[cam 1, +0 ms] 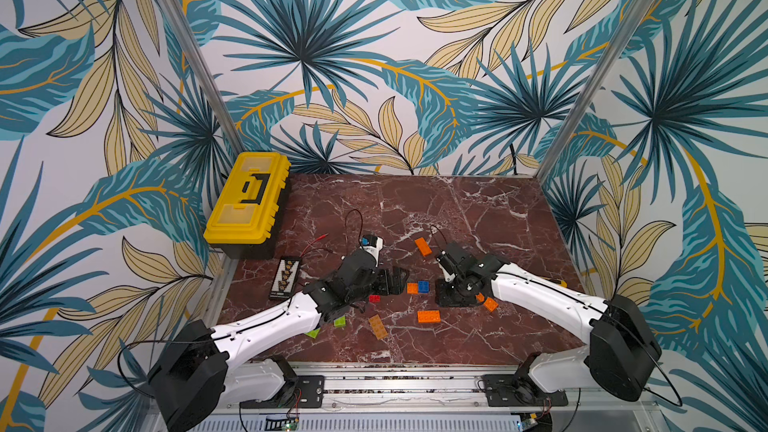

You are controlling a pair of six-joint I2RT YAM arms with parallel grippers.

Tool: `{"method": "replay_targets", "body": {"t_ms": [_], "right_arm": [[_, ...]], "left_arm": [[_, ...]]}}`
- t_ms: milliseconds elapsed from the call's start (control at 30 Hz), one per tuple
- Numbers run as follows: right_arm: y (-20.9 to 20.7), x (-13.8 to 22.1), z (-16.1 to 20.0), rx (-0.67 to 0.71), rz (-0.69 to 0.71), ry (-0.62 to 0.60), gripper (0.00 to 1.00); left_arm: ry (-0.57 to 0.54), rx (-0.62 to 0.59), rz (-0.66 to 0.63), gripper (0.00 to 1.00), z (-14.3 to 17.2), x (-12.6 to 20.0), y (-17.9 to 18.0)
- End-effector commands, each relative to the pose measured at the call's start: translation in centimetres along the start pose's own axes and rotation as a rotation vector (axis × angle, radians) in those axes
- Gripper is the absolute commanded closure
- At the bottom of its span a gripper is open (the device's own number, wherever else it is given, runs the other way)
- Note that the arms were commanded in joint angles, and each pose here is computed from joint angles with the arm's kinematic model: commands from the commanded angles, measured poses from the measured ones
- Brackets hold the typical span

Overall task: Assemble the number 5 with lego
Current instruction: Pick up the lego brick from the center of the board, then assemble the lego brick with the lego brick.

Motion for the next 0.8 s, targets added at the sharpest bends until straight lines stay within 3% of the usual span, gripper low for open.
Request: {"method": "replay_targets", "body": {"t_ms": [0, 267, 767], "right_arm": [[0.3, -0.6, 1.1, -0.091, 0.006, 0.012, 0.76], [1.7, -0.9, 1.6, -0.098, 0.006, 0.004, 0.76], [3.8, -1.7, 2.4, -0.036, 0.045, 0.025, 0.76]], "left_arm": [[-0.045, 0.012, -0.085, 0.00, 0.5, 0.9, 2.4], [-0.124, 0.017, -0.102, 0.00, 0.6, 2.5, 3.7], [-0.108, 0.016, -0.117, 0.00, 1.2, 2.7, 4.3]]}}
Point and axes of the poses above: each gripper's point midway between its finger pads, its own x axis back along the fingers, its own y axis along the line the jaws close on, z = x × y, the point moved 1 cm from there along x, back along the fingers, and after that the axes turned 4 degrees about -x, right-handed, at the moved point
